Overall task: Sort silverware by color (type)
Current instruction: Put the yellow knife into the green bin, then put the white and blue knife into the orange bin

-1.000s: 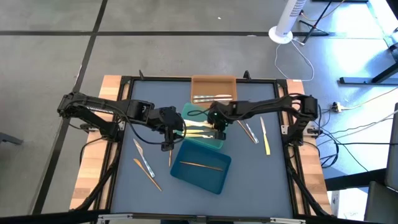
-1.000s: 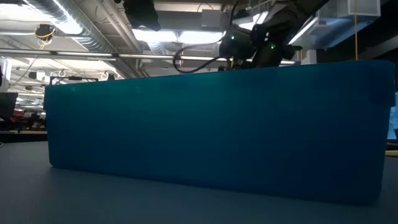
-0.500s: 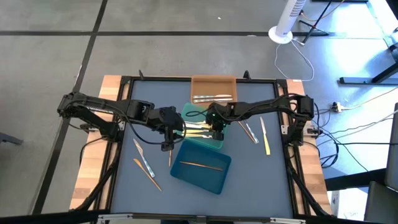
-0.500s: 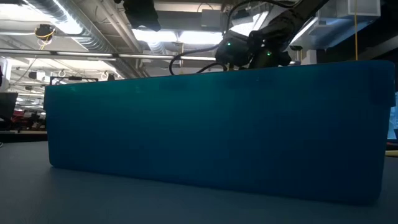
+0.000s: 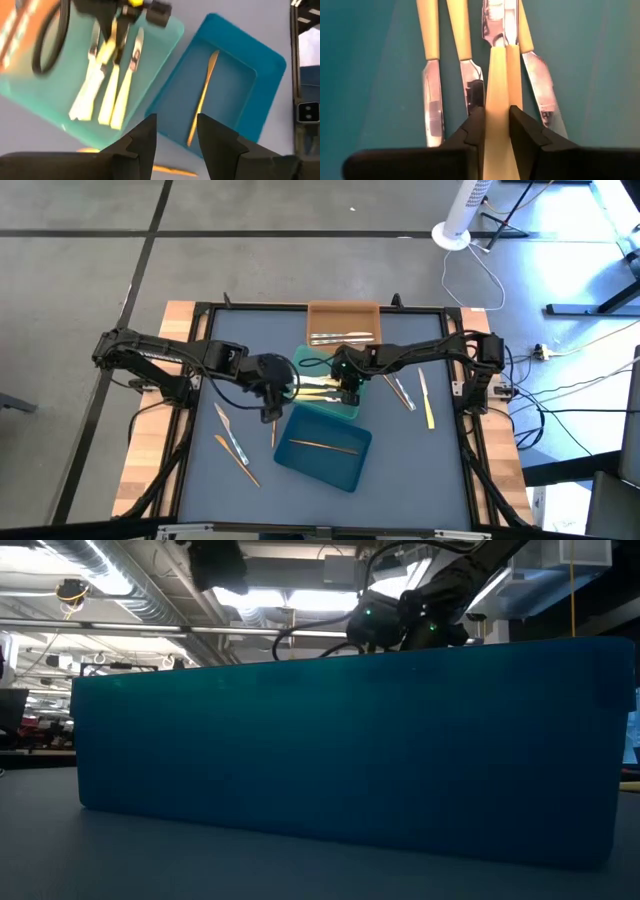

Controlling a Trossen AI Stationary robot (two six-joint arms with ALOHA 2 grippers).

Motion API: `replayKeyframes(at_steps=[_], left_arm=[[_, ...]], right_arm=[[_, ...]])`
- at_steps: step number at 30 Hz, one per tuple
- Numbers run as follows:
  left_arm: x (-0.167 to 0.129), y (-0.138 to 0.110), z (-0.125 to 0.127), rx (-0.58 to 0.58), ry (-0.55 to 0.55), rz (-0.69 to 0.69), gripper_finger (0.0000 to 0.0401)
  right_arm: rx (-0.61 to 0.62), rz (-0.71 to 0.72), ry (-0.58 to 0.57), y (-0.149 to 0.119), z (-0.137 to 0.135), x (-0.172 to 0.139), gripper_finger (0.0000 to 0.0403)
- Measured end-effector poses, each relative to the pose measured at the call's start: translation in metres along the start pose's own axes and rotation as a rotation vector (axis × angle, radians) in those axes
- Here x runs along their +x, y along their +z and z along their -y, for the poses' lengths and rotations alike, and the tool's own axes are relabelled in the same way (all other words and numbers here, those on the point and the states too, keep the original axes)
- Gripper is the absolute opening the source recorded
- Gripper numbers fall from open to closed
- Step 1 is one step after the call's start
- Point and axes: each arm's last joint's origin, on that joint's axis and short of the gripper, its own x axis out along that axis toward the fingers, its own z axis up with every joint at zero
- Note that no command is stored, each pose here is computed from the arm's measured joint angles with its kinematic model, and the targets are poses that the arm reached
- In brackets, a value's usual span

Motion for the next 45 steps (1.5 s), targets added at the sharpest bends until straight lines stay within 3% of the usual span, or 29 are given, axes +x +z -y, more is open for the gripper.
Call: replayKeyframes(at_steps=[7, 13, 22, 29, 35, 45], left_arm=[[-0.001, -0.013, 0.003, -0.212, 0.011, -0.128, 0.0134], [-0.003, -0.025, 0.014, -0.373, 0.033, -0.192, 0.0133], [-0.008, -0.043, 0.038, -0.728, 0.086, -0.252, 0.0133], [-0.013, -0.057, 0.057, -0.967, 0.138, -0.203, 0.0134], [-0.013, -0.069, 0.073, -1.096, 0.183, -0.172, 0.0133], [0.019, -0.095, 0.095, -1.273, 0.402, -0.266, 0.0133]], right_arm=[[0.0, -0.006, 0.0, -0.001, 0.0, 0.0, 0.0133], [-0.001, -0.005, 0.0, -0.001, 0.0, 0.0, 0.0159], [0.0, -0.006, 0.0, -0.001, 0.0, 0.001, 0.0163], [0.0, -0.006, 0.0, -0.001, 0.0, 0.001, 0.0163], [0.0, -0.005, 0.0, -0.001, 0.0, 0.001, 0.0163], [0.001, -0.005, -0.001, -0.001, 0.0, 0.001, 0.0163]])
